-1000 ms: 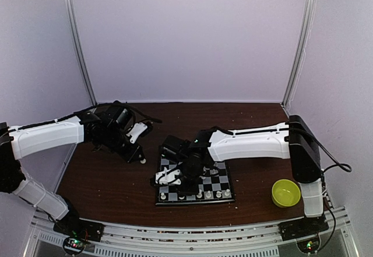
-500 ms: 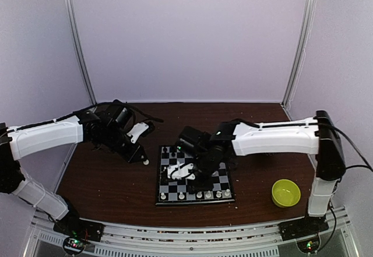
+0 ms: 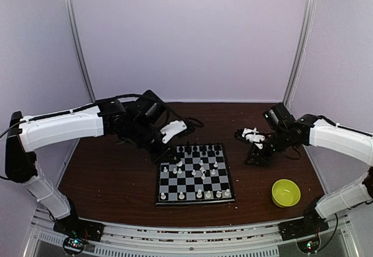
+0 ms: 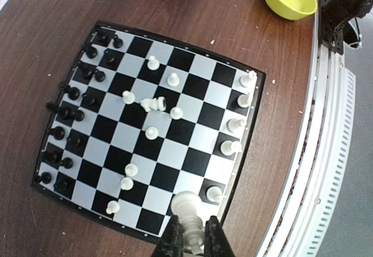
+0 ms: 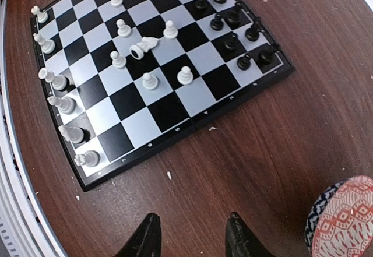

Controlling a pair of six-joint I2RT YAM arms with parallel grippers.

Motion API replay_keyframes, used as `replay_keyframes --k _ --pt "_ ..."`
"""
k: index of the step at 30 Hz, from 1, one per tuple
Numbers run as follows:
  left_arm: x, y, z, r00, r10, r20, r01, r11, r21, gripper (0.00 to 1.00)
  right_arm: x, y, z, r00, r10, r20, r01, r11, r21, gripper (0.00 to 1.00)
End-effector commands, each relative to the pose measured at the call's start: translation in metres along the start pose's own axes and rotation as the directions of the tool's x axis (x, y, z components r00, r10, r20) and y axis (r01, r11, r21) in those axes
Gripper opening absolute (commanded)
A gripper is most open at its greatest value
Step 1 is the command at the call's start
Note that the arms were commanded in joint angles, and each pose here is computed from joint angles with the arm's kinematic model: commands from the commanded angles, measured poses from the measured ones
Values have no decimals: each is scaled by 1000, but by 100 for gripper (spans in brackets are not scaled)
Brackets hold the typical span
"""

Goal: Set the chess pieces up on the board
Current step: Place the king at d1.

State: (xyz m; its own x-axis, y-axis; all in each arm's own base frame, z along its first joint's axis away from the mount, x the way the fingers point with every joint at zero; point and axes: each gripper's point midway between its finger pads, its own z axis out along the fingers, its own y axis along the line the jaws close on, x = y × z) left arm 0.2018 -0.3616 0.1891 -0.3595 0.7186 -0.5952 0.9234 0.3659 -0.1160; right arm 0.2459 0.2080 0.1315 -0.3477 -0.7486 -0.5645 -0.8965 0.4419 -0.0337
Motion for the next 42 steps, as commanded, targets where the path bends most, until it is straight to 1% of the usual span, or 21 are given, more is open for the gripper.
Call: replay_keyframes --k 1,4,8,12,17,22,42 --pt "5 -17 29 986 124 -107 -119 991 60 4 -24 -22 -27 983 1 182 -17 996 84 39" --pt "11 -26 48 967 188 -173 -175 981 88 4 -20 -32 -29 987 -21 159 -1 990 138 39" --pt "19 -37 72 940 258 -225 -235 964 124 4 -15 -37 -30 991 -48 122 26 985 169 39" --pt "24 -39 91 925 278 -261 -251 959 131 4 -13 -42 -32 992 -63 110 39 978 206 39" --pt "30 -41 104 915 288 -284 -258 956 138 4 -12 -45 -33 992 -70 101 46 974 221 39" --pt "39 -43 112 903 297 -312 -265 954 141 4 -11 -46 -31 993 -70 94 47 974 222 39" --pt "49 -50 128 896 296 -332 -248 952 182 6 -9 -47 -30 994 -77 81 57 972 227 39"
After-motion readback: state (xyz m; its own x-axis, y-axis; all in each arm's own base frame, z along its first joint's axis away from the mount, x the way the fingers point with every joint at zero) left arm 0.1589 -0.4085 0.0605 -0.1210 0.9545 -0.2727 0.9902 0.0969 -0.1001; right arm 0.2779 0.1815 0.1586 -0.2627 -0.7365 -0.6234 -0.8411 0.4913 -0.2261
